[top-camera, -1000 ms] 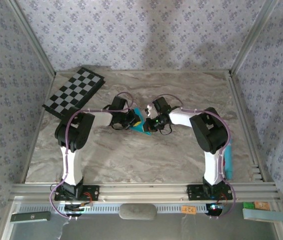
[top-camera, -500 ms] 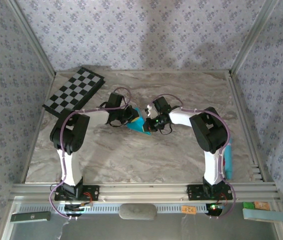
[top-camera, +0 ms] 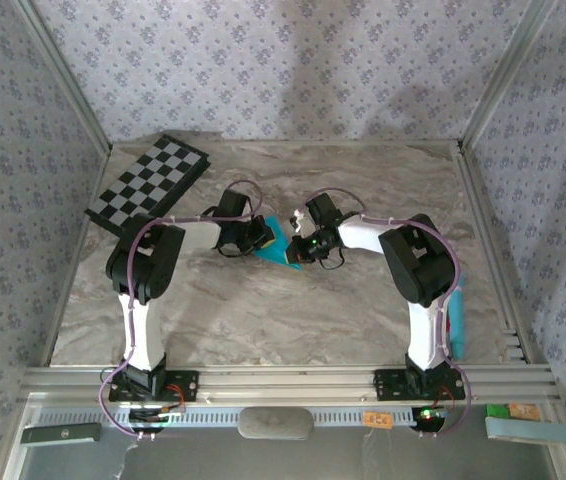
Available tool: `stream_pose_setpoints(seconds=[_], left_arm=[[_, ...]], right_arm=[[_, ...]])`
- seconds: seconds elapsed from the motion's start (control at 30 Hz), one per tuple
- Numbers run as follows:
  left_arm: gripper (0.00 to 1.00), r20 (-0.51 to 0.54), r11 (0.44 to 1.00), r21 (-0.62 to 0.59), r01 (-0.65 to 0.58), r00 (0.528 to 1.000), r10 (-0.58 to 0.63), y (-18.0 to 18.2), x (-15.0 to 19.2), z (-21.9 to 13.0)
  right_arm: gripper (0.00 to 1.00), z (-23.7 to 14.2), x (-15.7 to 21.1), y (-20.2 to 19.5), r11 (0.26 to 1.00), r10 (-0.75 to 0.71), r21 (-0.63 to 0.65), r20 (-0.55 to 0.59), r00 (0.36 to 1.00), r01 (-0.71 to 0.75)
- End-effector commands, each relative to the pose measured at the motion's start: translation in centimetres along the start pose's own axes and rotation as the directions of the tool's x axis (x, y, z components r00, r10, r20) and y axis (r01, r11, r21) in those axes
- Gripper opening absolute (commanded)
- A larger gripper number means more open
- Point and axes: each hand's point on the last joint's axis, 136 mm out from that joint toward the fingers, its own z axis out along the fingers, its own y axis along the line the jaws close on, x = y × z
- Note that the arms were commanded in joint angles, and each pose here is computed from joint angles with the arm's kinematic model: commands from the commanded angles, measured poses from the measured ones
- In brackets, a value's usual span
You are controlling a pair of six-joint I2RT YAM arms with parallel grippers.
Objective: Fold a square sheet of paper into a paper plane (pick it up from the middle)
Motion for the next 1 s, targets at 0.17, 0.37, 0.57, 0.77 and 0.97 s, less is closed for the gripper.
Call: stream_pose_setpoints(seconds=[0.17,0.37,0.57,0.77,0.97], left_arm=[[0.03,0.014,0.994,-0.084,0.063,0.998,-0.062,3.1,-0.3,0.4],[0.02,-0.011,0.982,-0.16,0.099,0.995,-0.102,5.3,0.4,0.8],[0.01,-0.019,0.968,-0.223,0.117,0.992,-0.124,7.1,0.9,0.9],[0.0,-0.027,0.965,-0.235,0.118,0.991,-0.128,7.5,1.1,1.1],[0.0,-0.031,0.964,-0.24,0.117,0.991,-0.128,7.6,1.1,1.1]], right_arm=[[0.04,1.2,3.8,-3.3,0.991,0.095,0.099,-0.104,0.99,-0.084],[0.04,-0.3,2.9,-1.8,0.997,0.073,0.042,-0.065,0.995,-0.07],[0.04,-1.4,3.5,-1.5,0.998,0.052,0.038,-0.077,0.996,-0.049],[0.05,-1.6,3.9,-1.8,0.997,0.052,0.06,-0.089,0.995,-0.047],[0.05,-1.9,4.1,-1.8,0.997,0.048,0.07,-0.102,0.994,-0.041]])
